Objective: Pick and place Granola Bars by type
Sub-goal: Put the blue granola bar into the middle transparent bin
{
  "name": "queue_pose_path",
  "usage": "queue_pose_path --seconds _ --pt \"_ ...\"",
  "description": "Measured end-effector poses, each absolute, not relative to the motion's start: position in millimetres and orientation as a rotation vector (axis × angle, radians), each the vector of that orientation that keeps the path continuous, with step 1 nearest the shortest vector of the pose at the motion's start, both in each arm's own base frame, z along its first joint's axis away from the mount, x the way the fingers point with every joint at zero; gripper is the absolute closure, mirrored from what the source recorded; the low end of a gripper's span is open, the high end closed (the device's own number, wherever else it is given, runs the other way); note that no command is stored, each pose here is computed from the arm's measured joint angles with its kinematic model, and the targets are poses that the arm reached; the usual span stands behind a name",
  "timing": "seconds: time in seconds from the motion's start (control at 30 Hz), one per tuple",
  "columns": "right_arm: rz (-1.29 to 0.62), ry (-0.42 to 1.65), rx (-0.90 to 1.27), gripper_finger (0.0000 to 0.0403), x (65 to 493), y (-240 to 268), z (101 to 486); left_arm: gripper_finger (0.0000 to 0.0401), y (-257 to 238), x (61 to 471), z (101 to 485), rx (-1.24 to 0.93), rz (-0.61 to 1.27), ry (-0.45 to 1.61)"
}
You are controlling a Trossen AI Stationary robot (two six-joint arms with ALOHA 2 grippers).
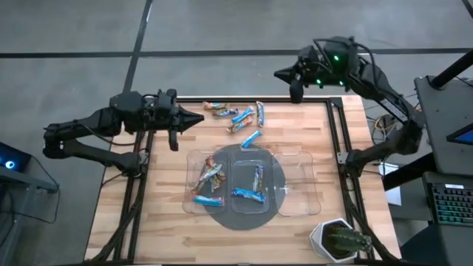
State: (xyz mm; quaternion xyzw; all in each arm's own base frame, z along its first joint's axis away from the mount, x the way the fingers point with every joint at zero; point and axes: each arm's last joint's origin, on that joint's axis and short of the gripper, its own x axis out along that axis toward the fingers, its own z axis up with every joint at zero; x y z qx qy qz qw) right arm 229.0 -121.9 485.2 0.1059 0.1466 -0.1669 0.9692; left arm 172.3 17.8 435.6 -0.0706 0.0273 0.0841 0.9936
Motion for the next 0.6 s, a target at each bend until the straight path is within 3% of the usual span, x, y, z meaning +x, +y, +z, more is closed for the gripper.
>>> queue_pose_path --seconds 0.37,0.6 --pt "-0.343 0.432 0.182 0.0394 261.4 -160.7 484.9 0.0401 21.1 119.7 434.2 -0.131 0.455 0.080" --pt "-0.209 0.506 0.201 0.0394 288.6 -188.3 468.6 0.0401 19.5 98.1 437.0 -0.092 0.463 0.058"
